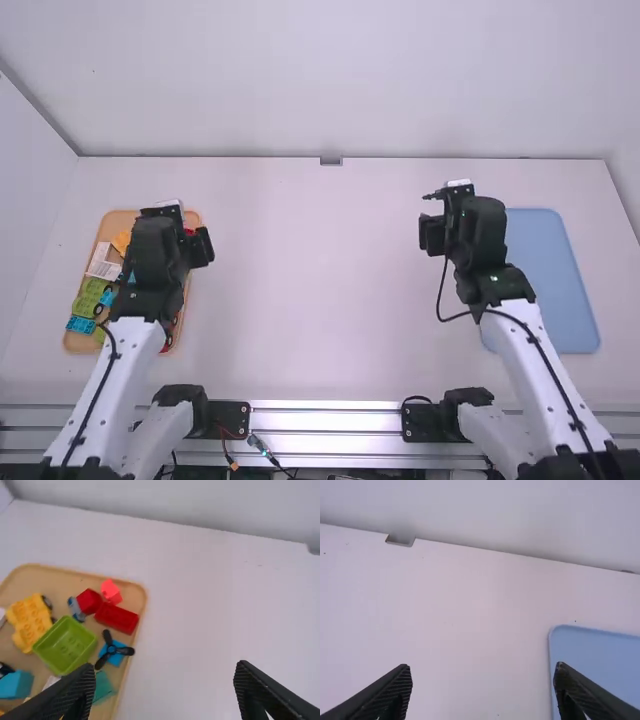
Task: Assemble lego blocks to make yellow taxi
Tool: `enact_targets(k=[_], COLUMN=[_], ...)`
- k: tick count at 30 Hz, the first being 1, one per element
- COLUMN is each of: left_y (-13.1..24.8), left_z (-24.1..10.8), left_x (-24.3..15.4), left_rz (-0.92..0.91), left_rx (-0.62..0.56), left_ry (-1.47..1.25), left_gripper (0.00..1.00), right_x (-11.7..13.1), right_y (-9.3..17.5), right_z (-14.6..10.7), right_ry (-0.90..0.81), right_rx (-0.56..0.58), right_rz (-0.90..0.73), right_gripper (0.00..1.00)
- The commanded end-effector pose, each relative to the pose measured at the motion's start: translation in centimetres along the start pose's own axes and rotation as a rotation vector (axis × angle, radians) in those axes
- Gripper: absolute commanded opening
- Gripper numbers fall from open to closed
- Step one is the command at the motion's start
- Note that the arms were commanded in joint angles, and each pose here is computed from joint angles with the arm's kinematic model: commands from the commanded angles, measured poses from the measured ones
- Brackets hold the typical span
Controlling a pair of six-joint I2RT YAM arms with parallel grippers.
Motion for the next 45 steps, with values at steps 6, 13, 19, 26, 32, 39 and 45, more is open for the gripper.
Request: enact_targets(k=[6, 13, 19, 26, 32, 39, 45], left_y=[-3.9, -9.7, -13.7, -14.7, -14.6, -16.0, -17.5], left_z=[3.2, 4.9, 3.7, 2.1, 1.7, -0.1, -1.3], left_x=[6.0, 10.2, 13.6, 15.7, 17.3, 17.3, 17.8], left_rz=[0.213, 0.217, 0.306, 0.355, 0.369, 0.353, 0.354], left_rx=[0.123, 0.372, 0.528, 0.556, 0.557, 0.618, 0.625], left_ry=[0.231, 0.331, 0.388, 0.408, 0.410, 0.375, 0.380], left_gripper=[0.87, 0.94, 0.97, 0.86, 0.87, 0.93, 0.88], right_x=[0.2, 1.3, 1.7, 1.7, 1.8, 1.8, 2.0], right_y=[-2.7, -5.1, -6.4, -6.7, -6.7, -6.7, -6.7], right_z=[2.8, 3.7, 4.0, 4.1, 4.0, 4.0, 4.0], right_ry=[0.038, 0.059, 0.069, 0.072, 0.072, 0.072, 0.070], right_rx=[0.036, 0.070, 0.091, 0.097, 0.097, 0.099, 0.095], right_rz=[0.010, 0.074, 0.091, 0.093, 0.094, 0.094, 0.118], right_gripper=[0.87, 0.94, 0.98, 0.99, 0.99, 0.99, 0.99])
Point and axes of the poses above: each hand's point on the last joint's axis, 136 mm out from that joint toward the fingers, its own y axis back along the fingers, its own x axis along the line the jaws close on, z = x × y, the point moved 5 cm from there along y, back along the fingers, and after that the axes turned 5 degrees about y, right-handed, at the moved point
